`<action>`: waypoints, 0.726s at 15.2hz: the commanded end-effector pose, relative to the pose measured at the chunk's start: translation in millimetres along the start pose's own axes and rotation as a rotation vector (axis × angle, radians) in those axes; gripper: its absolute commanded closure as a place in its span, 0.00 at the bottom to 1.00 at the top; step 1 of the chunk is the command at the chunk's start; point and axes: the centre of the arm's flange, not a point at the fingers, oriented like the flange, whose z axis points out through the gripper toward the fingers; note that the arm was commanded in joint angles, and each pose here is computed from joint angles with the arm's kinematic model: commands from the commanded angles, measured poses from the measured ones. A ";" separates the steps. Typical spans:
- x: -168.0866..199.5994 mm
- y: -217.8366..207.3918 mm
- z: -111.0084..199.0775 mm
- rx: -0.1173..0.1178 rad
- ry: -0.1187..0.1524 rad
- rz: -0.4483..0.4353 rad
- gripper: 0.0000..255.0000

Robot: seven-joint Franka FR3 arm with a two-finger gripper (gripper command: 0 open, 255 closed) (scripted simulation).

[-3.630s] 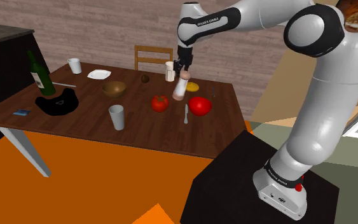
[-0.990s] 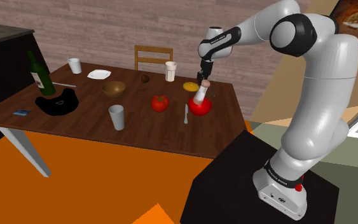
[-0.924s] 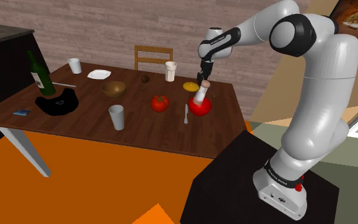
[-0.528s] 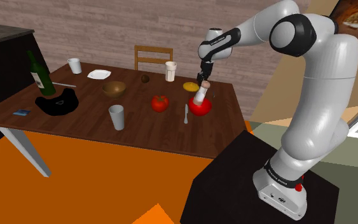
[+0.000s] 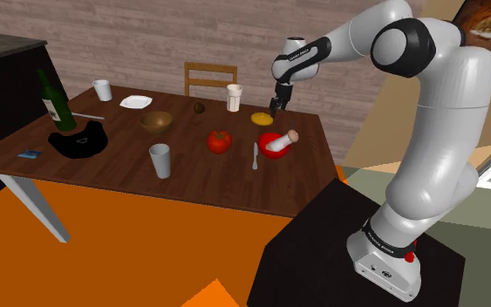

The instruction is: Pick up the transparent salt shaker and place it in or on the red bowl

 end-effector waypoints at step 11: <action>0.1 1.0 -44.7 0.000 0.000 0.000 0.00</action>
